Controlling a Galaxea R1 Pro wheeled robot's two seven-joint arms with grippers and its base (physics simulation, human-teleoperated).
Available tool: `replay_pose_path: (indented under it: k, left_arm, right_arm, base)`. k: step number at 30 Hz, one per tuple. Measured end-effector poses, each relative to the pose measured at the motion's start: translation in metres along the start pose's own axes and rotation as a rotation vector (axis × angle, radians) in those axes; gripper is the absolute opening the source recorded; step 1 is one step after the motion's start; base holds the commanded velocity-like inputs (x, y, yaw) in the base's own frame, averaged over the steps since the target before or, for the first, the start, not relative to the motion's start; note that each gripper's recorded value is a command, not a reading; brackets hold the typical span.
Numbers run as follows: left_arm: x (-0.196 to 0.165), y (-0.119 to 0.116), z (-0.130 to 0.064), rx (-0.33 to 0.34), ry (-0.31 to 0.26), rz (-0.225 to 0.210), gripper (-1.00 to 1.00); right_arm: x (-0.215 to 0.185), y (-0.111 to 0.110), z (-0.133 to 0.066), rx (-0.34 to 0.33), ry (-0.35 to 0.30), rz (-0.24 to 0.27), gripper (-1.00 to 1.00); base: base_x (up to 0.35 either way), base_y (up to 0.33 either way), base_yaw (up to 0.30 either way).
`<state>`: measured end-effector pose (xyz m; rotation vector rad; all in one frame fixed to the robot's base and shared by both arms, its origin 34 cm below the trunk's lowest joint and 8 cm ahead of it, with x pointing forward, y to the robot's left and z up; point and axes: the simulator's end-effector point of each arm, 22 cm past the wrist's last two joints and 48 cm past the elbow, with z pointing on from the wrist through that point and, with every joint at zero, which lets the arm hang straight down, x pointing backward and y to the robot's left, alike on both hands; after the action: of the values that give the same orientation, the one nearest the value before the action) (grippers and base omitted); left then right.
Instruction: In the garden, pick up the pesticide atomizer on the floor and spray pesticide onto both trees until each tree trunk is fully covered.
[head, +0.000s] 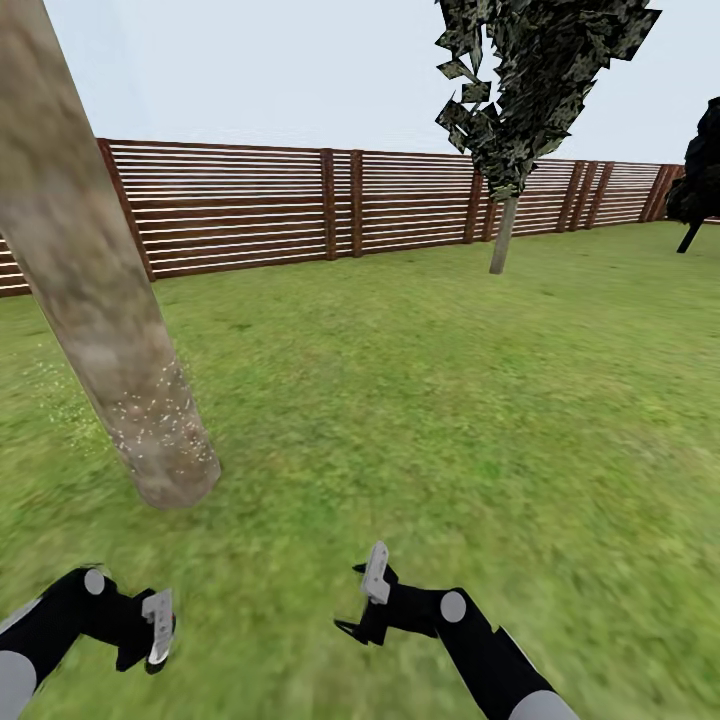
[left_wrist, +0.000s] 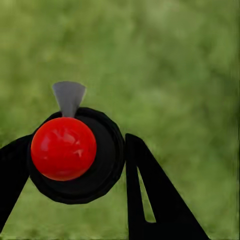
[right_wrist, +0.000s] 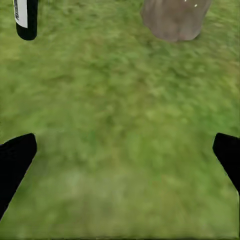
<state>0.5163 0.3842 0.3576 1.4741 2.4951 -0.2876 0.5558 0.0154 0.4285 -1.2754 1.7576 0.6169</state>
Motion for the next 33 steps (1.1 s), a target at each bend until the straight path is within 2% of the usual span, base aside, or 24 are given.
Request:
replay_pose_path:
  k: [2, 4, 5, 6, 7, 8, 9, 11, 12, 13, 15, 16, 19, 23, 26, 29, 33]
  left_arm:
    - [0.024, -0.008, 0.006, 0.008, 0.023, -0.052, -1.0]
    - [0.044, 0.001, 0.016, -0.077, 0.029, -0.135, -1.0]
    - [0.054, 0.004, 0.023, -0.129, 0.023, -0.197, -1.0]
    - [0.058, 0.005, 0.033, -0.192, -0.02, -0.286, -1.0]
    - [0.054, 0.01, 0.037, -0.245, -0.08, -0.357, -1.0]
    - [0.051, 0.016, 0.038, -0.304, -0.151, -0.448, -1.0]
    - [0.052, 0.023, 0.038, -0.369, -0.209, -0.546, -1.0]
    - [0.075, 0.027, 0.035, -0.516, -0.303, -0.767, -1.0]
    - [0.086, 0.021, 0.034, -0.585, -0.355, -0.857, -1.0]
    - [0.098, 0.014, 0.031, -0.649, -0.402, -0.916, -1.0]
    - [0.12, -0.002, 0.025, -0.73, -0.452, -0.991, -1.0]
    - [0.126, -0.009, 0.025, -0.745, -0.457, -1.01, -1.0]
    - [0.135, -0.025, 0.03, -0.747, -0.449, -1.034, -1.0]
    - [0.14, -0.032, 0.032, -0.746, -0.44, -1.039, -1.0]
    - [0.14, -0.032, 0.032, -0.746, -0.439, -1.04, -1.0]
    - [0.14, -0.033, 0.033, -0.744, -0.439, -1.04, -1.0]
    - [0.14, -0.033, 0.033, -0.744, -0.439, -1.04, -1.0]
  right_arm:
    - [0.012, 0.003, -0.001, -0.005, 0.02, 0.016, 1.0]
    - [0.053, 0.013, -0.01, -0.022, 0.085, 0.069, 1.0]
    - [0.076, 0.012, -0.016, 0.006, 0.118, 0.119, 1.0]
    - [0.112, -0.004, -0.029, 0.125, 0.155, 0.23, 1.0]
    - [0.139, -0.017, -0.042, 0.236, 0.175, 0.316, 1.0]
    - [0.161, -0.028, -0.054, 0.347, 0.182, 0.387, 1.0]
    - [0.177, -0.035, -0.066, 0.443, 0.182, 0.429, 1.0]
    - [0.206, -0.05, -0.093, 0.634, 0.204, 0.456, 1.0]
    - [0.219, -0.052, -0.108, 0.73, 0.223, 0.468, 1.0]
    - [0.231, -0.051, -0.123, 0.818, 0.233, 0.478, 1.0]
    - [0.242, -0.043, -0.149, 0.952, 0.218, 0.471, 1.0]
    - [0.248, -0.034, -0.156, 0.979, 0.217, 0.472, 1.0]
    - [0.26, -0.015, -0.167, 0.996, 0.234, 0.478, 1.0]
    - [0.26, -0.012, -0.167, 0.997, 0.234, 0.478, 1.0]
    - [0.26, -0.009, -0.164, 0.986, 0.237, 0.478, 1.0]
    - [0.273, 0.026, -0.154, 0.929, 0.287, 0.529, 1.0]
    - [0.277, 0.03, -0.156, 0.925, 0.299, 0.534, 1.0]
  base:
    - [0.0, 0.0, 0.0]
    - [0.0, 0.0, 0.0]
    - [0.0, 0.0, 0.0]
    - [0.0, 0.0, 0.0]
    - [0.0, 0.0, 0.0]
    - [0.0, 0.0, 0.0]
    - [0.0, 0.0, 0.0]
    - [0.0, 0.0, 0.0]
    - [0.0, 0.0, 0.0]
    - [0.0, 0.0, 0.0]
    - [0.0, 0.0, 0.0]
    - [0.0, 0.0, 0.0]
    - [0.0, 0.0, 0.0]
    - [0.0, 0.0, 0.0]
    - [0.0, 0.0, 0.0]
    - [0.0, 0.0, 0.0]
    - [0.0, 0.0, 0.0]
